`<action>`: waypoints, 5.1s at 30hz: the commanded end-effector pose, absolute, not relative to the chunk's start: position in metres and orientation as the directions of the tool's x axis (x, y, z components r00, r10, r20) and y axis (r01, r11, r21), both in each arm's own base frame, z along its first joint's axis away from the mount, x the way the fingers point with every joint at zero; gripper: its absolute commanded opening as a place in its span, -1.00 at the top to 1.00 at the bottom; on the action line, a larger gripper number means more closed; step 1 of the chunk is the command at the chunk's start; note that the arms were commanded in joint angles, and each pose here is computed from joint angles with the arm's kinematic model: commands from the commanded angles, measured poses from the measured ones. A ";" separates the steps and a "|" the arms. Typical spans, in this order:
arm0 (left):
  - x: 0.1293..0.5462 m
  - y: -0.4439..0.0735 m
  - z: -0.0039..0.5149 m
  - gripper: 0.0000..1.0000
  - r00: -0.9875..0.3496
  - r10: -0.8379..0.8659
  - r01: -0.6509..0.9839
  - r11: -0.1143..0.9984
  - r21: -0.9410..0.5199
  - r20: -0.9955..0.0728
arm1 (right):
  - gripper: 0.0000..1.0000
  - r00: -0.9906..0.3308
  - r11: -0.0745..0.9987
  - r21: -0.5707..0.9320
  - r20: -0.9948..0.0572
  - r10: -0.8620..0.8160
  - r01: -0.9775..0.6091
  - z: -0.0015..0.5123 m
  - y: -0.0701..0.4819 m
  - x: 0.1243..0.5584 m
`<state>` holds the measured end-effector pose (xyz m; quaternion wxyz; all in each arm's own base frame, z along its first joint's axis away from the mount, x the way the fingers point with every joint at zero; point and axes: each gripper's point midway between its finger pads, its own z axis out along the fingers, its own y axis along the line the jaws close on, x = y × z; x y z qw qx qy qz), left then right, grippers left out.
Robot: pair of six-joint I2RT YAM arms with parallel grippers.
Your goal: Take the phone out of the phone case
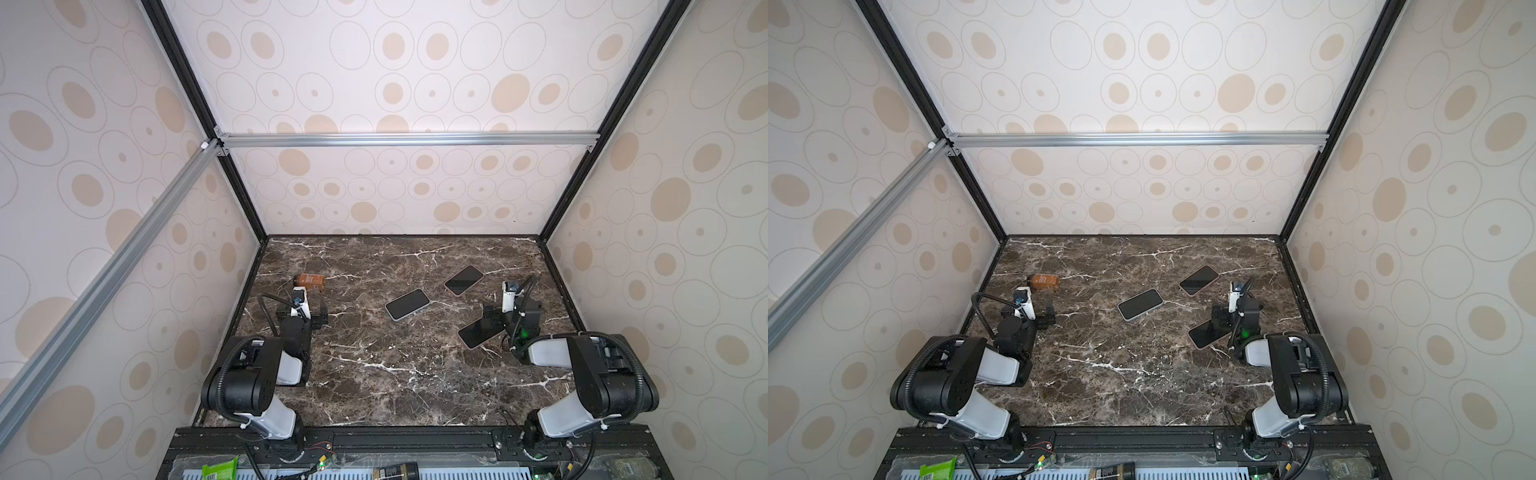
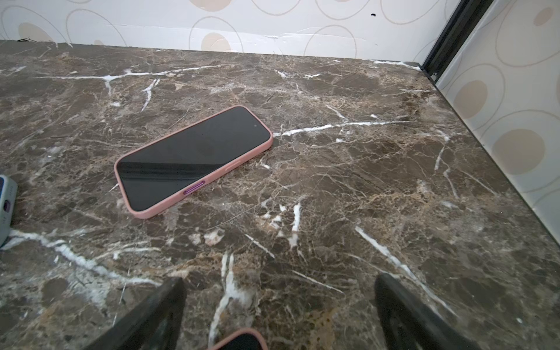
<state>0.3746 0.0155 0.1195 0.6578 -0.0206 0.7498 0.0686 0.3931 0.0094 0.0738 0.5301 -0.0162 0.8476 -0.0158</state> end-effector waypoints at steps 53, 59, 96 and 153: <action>0.394 -0.074 0.174 -0.98 -0.392 -0.180 -0.100 0.983 -0.153 -0.902 | -1.00 -0.439 0.944 0.313 -0.837 0.327 0.105 0.179 0.020 0.359; 0.394 -0.128 0.162 -0.98 -0.503 -0.107 0.061 0.985 -0.159 -0.857 | -0.99 -0.594 0.892 0.395 -0.671 0.444 0.221 0.161 0.027 0.351; 0.398 -0.295 0.066 -0.98 -0.572 0.621 0.743 0.669 -0.018 -0.535 | -0.99 -0.668 0.880 0.467 -0.682 0.297 -0.085 0.194 0.145 0.357; 0.384 -0.274 -0.009 -0.52 -0.582 0.763 0.793 0.609 0.010 -0.281 | -0.83 -0.768 0.872 0.482 -0.590 0.248 -0.088 0.172 0.147 0.320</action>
